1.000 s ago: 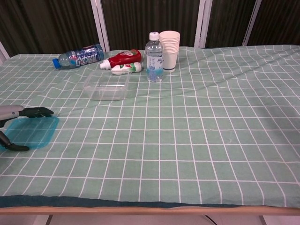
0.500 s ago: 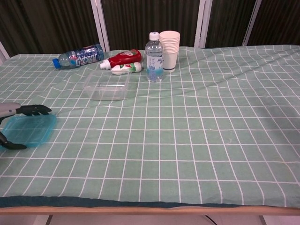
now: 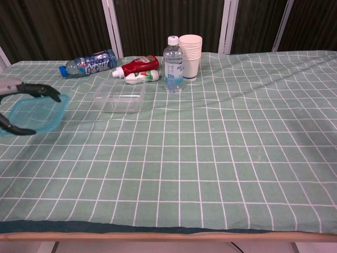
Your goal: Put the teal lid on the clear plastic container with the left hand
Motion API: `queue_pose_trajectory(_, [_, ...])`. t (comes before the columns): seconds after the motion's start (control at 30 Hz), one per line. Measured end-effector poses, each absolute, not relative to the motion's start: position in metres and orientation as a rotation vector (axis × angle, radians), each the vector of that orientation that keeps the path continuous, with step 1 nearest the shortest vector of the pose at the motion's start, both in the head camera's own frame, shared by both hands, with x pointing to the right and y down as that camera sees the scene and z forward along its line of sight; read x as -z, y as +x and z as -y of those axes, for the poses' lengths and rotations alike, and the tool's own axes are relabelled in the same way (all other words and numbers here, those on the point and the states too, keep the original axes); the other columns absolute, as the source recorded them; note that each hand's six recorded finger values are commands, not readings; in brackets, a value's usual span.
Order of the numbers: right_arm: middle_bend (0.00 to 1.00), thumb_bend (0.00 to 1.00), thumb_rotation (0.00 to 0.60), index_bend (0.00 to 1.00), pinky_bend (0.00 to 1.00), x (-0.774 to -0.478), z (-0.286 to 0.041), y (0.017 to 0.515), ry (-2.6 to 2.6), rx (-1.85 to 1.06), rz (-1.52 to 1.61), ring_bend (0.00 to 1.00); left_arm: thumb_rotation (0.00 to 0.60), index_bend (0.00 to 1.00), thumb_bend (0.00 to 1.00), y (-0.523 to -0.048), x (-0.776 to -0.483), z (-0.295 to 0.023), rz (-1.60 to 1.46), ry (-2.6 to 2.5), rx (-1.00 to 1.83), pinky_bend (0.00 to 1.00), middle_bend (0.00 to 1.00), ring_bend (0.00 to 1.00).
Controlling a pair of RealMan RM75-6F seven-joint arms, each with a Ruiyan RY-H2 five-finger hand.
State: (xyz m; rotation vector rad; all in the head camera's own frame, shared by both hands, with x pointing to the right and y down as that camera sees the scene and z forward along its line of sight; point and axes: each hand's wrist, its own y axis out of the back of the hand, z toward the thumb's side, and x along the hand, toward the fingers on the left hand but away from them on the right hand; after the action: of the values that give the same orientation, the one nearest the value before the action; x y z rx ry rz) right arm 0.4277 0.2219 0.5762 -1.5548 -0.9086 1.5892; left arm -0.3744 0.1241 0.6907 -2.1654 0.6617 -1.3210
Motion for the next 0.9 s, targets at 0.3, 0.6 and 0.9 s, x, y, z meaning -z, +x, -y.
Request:
queue_pose_trajectory(0.3, [0.00,0.12,0.600,0.00,0.00,-0.571,-0.219,0.433,-1.555,-1.582,0.947,0.00,0.600,0.23,0.27,-0.310,-0.667,-0.060,-0.630,-2.162,1.284,0.78,0.60,0.74])
queue_pose_trajectory(0.6, [0.00,0.12,0.600,0.00,0.00,-0.573,-0.213,0.439,-1.568,-1.604,0.965,0.00,0.600,0.23,0.27,-0.277,-0.697,-0.025,-0.545,-2.100,1.390,0.78,0.60,0.74])
queue_pose_trajectory(0.9, [0.00,0.12,0.600,0.00,0.00,-0.568,-0.212,0.446,-1.571,-1.605,0.992,0.00,0.600,0.23,0.27,-0.248,-0.720,-0.014,-0.458,-2.073,1.426,0.77,0.60,0.74])
